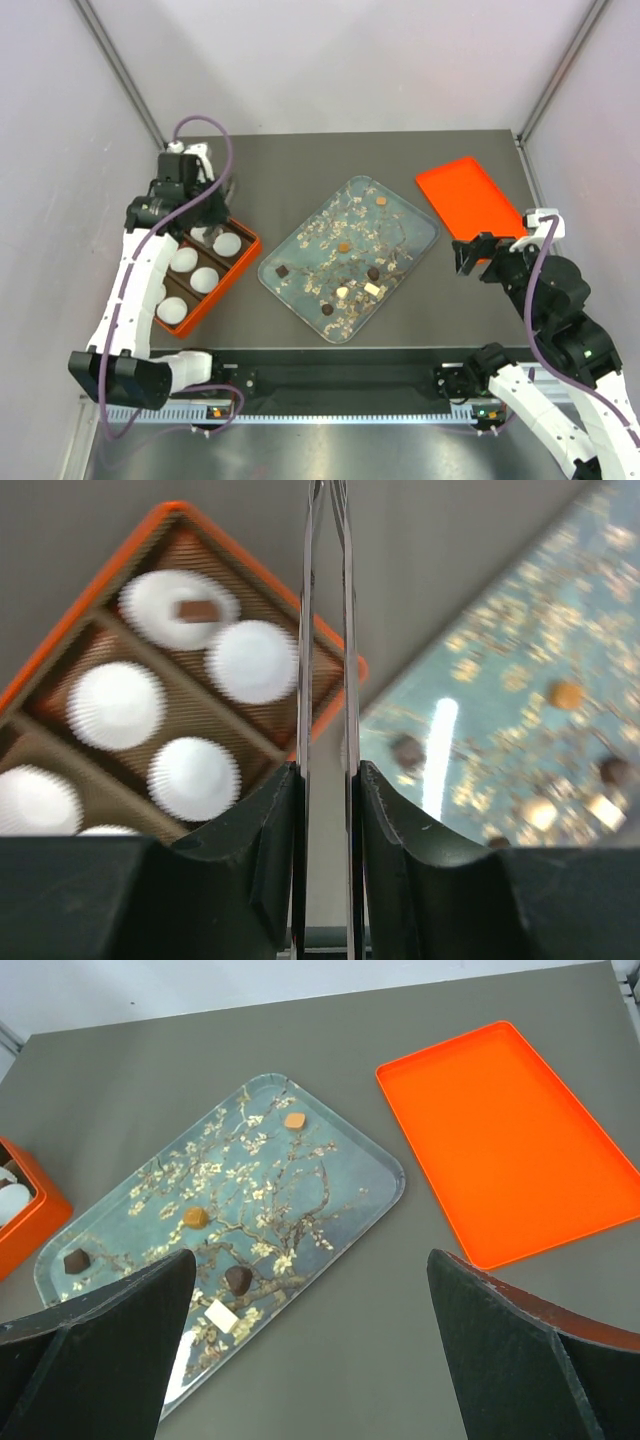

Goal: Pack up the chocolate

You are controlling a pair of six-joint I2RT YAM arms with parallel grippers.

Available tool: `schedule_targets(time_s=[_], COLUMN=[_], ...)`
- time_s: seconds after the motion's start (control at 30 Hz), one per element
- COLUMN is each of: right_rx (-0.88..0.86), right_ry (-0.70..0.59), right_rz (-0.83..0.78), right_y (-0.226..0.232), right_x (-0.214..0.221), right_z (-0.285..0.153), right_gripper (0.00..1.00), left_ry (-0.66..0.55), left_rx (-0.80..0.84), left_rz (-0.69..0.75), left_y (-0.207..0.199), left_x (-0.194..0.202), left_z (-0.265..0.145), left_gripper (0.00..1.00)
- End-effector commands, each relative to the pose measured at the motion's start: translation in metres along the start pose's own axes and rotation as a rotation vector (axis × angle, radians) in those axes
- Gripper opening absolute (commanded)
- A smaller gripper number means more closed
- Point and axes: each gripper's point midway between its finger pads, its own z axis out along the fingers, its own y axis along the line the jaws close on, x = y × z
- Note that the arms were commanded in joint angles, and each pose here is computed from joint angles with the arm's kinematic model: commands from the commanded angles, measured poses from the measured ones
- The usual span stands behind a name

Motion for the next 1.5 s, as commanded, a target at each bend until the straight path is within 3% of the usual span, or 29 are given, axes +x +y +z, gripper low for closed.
schedule_targets(time_s=[0.0,0.23,0.43,0.73,1.47], right_rx=[0.004,0.045,0.067,0.082,0.079], right_ry=[-0.023,0.017,0.023,0.02,0.001], right_rz=[0.018,0.008,0.019,0.015,0.018], right_y=[0.002,-0.002,-0.004,-0.006,-0.007], right_x=[-0.014,-0.008,-0.011,-0.018,-0.021], right_z=[-0.002,0.007,0.006,0.003,-0.002], right_gripper=[1.0,1.0,1.0,1.0,1.0], left_ry=[-0.042,0.065,0.125,0.149,0.225], left_rx=[0.202,0.39,0.37,0.39,0.336], left_rz=[0.055,0.24,0.359,0.395,0.424], left_y=[-0.058,-0.17,-0.206,-0.223,-0.207], left_x=[-0.003,0.062,0.1,0.122,0.161], left_z=[-0.019,-0.008,0.019,0.026,0.053], left_gripper=[0.34,0.33,0.35,0.44,0.47])
